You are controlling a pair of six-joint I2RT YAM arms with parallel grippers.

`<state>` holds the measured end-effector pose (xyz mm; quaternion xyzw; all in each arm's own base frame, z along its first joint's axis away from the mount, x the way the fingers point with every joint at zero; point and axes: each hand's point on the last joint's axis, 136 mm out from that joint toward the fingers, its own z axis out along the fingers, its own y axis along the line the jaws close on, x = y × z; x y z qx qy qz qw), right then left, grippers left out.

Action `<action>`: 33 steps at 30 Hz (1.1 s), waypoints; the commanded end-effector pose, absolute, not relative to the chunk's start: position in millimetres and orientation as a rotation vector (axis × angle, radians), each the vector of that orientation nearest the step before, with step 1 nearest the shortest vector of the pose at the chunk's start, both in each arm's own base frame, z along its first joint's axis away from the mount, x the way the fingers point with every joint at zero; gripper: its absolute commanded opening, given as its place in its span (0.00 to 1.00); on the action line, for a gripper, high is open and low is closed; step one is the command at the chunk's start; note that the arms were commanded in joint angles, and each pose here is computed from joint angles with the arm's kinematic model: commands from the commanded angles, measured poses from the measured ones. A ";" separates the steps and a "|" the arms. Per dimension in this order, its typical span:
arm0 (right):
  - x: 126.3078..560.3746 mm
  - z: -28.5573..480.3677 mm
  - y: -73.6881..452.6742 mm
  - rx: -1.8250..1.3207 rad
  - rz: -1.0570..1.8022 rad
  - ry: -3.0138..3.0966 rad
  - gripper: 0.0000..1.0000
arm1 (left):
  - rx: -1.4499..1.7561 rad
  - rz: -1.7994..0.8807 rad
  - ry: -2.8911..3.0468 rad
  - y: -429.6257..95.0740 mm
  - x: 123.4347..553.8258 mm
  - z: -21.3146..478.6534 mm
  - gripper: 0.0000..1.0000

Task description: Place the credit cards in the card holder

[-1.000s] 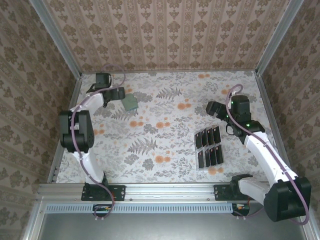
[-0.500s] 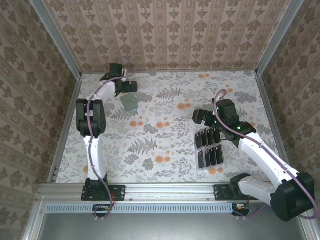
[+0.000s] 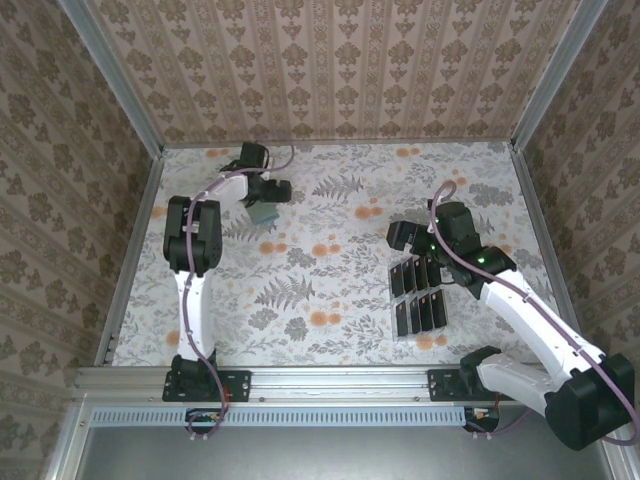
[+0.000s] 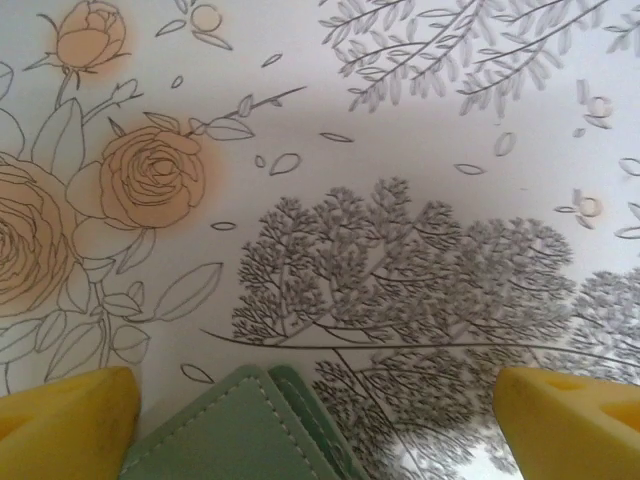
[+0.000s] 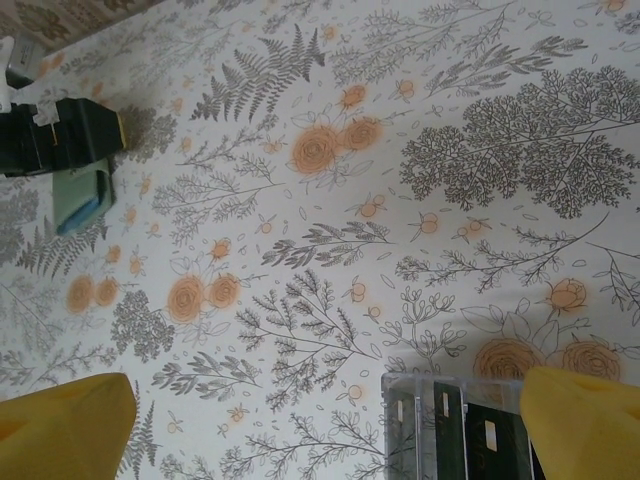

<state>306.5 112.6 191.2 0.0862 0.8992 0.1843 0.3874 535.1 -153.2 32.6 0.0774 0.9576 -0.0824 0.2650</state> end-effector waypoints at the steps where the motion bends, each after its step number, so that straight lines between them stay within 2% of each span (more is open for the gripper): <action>1: 303.5 214.0 110.9 0.240 0.479 2.241 1.00 | 0.204 -0.262 2.636 -163.9 502.2 30.4 1.00; 20: 276.8 201.5 130.7 0.198 0.559 2.312 0.99 | 0.306 -0.415 2.561 -265.4 369.1 49.5 1.00; 24: 279.0 190.3 144.6 0.164 0.558 2.363 0.97 | 0.187 -0.381 2.519 -251.2 365.0 73.6 1.00; 29: 291.3 169.1 176.1 0.085 0.549 2.447 0.94 | -0.002 -0.300 2.486 -205.4 363.2 103.2 1.00; 33: 310.1 149.7 207.6 0.000 0.490 2.511 0.91 | -0.157 -0.341 2.515 -168.7 361.0 109.1 1.00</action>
